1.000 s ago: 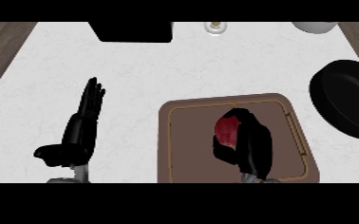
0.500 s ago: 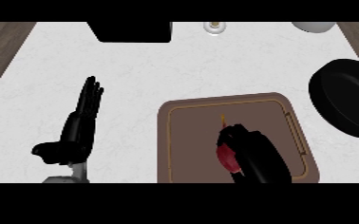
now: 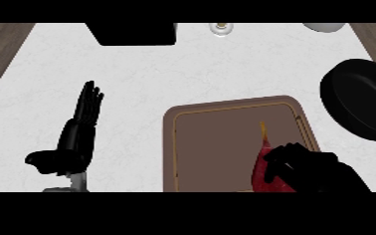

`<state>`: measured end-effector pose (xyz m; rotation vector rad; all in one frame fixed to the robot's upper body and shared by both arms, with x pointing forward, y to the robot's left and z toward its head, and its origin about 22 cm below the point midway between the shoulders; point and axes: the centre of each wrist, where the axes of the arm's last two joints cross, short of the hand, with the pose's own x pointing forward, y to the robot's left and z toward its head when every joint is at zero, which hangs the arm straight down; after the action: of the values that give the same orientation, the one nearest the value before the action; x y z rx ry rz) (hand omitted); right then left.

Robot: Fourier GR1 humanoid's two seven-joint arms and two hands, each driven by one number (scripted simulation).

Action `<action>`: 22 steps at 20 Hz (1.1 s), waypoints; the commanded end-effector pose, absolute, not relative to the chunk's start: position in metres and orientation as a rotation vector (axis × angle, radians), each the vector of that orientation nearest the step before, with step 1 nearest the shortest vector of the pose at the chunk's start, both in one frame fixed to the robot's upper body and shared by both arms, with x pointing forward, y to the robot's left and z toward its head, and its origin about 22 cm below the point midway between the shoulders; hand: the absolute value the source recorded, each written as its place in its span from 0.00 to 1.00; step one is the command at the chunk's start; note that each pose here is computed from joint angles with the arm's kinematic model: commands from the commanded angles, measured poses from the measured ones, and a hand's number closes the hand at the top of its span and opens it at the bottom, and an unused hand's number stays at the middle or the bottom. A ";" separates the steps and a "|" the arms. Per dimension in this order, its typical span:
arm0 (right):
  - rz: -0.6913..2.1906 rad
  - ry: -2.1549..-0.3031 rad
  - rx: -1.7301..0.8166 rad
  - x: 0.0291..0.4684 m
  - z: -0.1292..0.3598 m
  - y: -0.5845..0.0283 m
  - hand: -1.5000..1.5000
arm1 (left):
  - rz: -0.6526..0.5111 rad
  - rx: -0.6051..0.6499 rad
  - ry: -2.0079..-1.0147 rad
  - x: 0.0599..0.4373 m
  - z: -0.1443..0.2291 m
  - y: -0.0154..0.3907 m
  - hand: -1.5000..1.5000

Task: Pick the pear from the tray and place it in the pot

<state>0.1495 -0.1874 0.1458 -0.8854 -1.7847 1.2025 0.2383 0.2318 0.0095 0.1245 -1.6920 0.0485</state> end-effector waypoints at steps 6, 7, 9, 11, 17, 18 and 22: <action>0.977 -1.760 -1.136 0.139 0.198 -0.221 1.00 | 0.041 0.129 -1.701 0.237 -0.004 0.233 0.50; 1.011 -1.738 -1.152 0.147 0.203 -0.231 1.00 | 0.048 0.116 -1.705 0.244 0.008 0.232 0.50; 0.960 -1.726 -1.173 0.142 0.199 -0.240 1.00 | 0.055 0.124 -1.692 0.248 0.005 0.225 0.50; 0.936 -1.691 -1.189 0.159 0.206 -0.248 1.00 | 0.051 0.122 -1.704 0.237 0.013 0.222 0.50; 0.850 -1.623 -1.251 0.193 0.210 -0.315 1.00 | 0.022 0.118 -1.704 0.237 0.008 0.229 0.50; 0.840 -1.626 -1.241 0.199 0.212 -0.324 1.00 | 0.037 0.121 -1.697 0.222 0.002 0.242 0.50; 0.815 -1.565 -1.274 0.227 0.216 -0.365 1.00 | 0.053 0.095 -1.694 0.231 0.002 0.232 0.50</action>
<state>0.2129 -0.3288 0.2042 -1.2619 -1.5904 0.8587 0.2361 0.2287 0.0026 0.1103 -1.6996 0.0431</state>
